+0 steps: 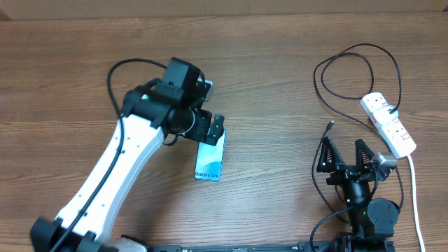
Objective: Plug charger to phone and switch on socket
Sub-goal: 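Move the left gripper over the phone and lower onto it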
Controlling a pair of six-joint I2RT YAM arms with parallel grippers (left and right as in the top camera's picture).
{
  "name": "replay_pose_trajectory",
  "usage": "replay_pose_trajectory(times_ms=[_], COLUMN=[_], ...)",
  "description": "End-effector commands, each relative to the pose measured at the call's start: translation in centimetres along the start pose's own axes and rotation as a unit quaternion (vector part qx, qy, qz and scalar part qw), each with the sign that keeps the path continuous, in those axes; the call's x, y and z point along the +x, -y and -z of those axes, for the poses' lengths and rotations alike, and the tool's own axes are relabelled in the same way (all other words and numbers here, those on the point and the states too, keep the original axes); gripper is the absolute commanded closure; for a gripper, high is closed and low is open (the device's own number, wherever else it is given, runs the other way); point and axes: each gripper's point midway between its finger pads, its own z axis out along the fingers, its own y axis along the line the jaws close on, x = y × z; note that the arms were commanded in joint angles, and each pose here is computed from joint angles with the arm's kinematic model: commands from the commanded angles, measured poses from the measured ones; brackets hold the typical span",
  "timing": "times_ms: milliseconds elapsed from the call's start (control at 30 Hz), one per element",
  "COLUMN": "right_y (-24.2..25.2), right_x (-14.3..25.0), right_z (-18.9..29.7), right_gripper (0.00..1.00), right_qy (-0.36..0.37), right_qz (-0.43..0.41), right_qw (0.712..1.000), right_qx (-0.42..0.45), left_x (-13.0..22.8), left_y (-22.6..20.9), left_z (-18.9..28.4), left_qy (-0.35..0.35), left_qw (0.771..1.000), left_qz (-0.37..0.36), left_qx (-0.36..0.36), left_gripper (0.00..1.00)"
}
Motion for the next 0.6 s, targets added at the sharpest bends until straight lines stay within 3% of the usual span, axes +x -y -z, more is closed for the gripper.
replay_pose_trajectory(times_ms=[0, 167, 300, 567], right_y=[0.0, 0.0, 0.0, 0.0], right_x=[0.2, 0.2, 0.2, 0.2], right_z=[0.0, 0.0, 0.0, 0.0], right_gripper=[0.0, 0.0, 0.0, 0.0], right_qy=[0.0, 0.0, 0.0, 0.0], right_qz=[-0.001, -0.001, -0.001, -0.001], right_qw=[1.0, 1.0, 1.0, 1.0], right_qx=[-0.002, -0.002, -0.002, -0.002], left_x=[0.3, 1.1, 1.4, 2.4], left_y=[0.5, -0.1, -2.1, -1.9], left_z=[-1.4, -3.9, -5.6, -7.7], left_qy=[-0.034, -0.079, -0.098, -0.133], left_qw=[0.999, 0.996, 0.99, 0.986], left_qz=[0.004, 0.042, 0.089, 0.081], left_qx=[0.016, 0.005, -0.052, -0.064], left_gripper=[0.0, 0.0, 0.0, 0.0])
